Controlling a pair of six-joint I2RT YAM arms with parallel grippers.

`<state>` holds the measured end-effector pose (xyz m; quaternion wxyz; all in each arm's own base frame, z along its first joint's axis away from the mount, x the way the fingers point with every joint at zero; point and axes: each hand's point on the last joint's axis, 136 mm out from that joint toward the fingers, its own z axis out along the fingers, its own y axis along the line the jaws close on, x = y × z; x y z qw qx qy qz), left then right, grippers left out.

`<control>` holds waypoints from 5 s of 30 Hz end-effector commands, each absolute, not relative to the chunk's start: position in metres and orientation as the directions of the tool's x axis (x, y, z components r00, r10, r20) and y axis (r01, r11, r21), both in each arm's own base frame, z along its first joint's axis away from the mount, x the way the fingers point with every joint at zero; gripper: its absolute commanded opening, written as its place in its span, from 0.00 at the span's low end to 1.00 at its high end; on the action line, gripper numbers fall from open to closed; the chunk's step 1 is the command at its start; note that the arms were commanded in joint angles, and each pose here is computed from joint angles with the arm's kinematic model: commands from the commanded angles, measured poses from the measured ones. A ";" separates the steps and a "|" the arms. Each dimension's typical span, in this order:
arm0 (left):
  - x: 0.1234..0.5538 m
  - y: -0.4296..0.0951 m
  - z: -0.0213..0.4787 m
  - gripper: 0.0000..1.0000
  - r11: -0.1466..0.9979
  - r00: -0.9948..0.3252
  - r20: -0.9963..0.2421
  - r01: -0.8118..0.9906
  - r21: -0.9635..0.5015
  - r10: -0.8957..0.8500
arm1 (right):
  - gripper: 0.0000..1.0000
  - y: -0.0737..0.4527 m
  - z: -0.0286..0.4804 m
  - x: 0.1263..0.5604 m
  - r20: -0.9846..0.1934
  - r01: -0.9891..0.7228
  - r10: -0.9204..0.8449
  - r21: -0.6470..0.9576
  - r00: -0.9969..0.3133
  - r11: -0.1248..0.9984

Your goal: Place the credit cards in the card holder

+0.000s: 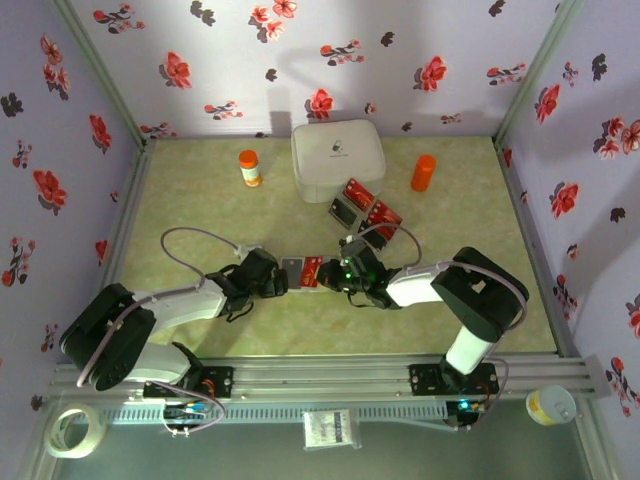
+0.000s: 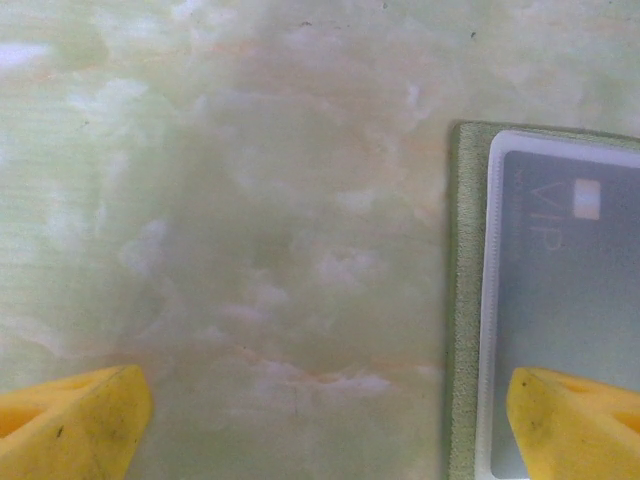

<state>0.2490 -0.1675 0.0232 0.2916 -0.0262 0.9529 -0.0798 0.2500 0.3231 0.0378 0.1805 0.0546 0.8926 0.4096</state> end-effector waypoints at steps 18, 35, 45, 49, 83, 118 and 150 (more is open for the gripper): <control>0.224 -0.133 -0.006 0.94 0.998 -0.885 -0.461 -0.060 -0.025 -0.064 | 0.00 0.314 0.010 0.229 -0.186 -0.009 0.145 0.644 -0.972 0.765; 0.224 -0.133 -0.007 0.94 0.998 -0.884 -0.463 -0.063 -0.027 -0.068 | 0.00 0.318 -0.003 0.227 -0.122 0.009 0.107 0.617 -0.987 0.787; 0.225 -0.135 -0.009 0.94 0.998 -0.883 -0.465 -0.058 -0.033 -0.067 | 0.24 0.321 0.013 0.232 -0.133 -0.066 0.015 0.587 -0.991 0.807; 0.225 -0.135 -0.009 0.94 0.998 -0.883 -0.465 -0.058 -0.032 -0.066 | 0.38 0.314 0.040 0.238 -0.179 -0.126 -0.027 0.571 -0.983 0.811; 0.226 -0.136 -0.003 0.94 0.997 -0.873 -0.481 -0.061 -0.055 -0.080 | 0.08 0.374 0.024 0.262 -0.179 -0.201 -0.123 0.531 -0.976 0.823; 0.226 -0.132 -0.005 0.94 0.996 -0.870 -0.485 -0.075 -0.053 -0.091 | 0.00 0.355 0.024 0.259 -0.202 -0.183 -0.089 0.513 -0.975 0.839; 0.248 -0.158 0.050 0.97 0.978 -0.828 -0.538 -0.059 -0.200 -0.160 | 0.02 0.370 0.034 0.258 -0.214 -0.200 -0.099 0.525 -0.972 0.827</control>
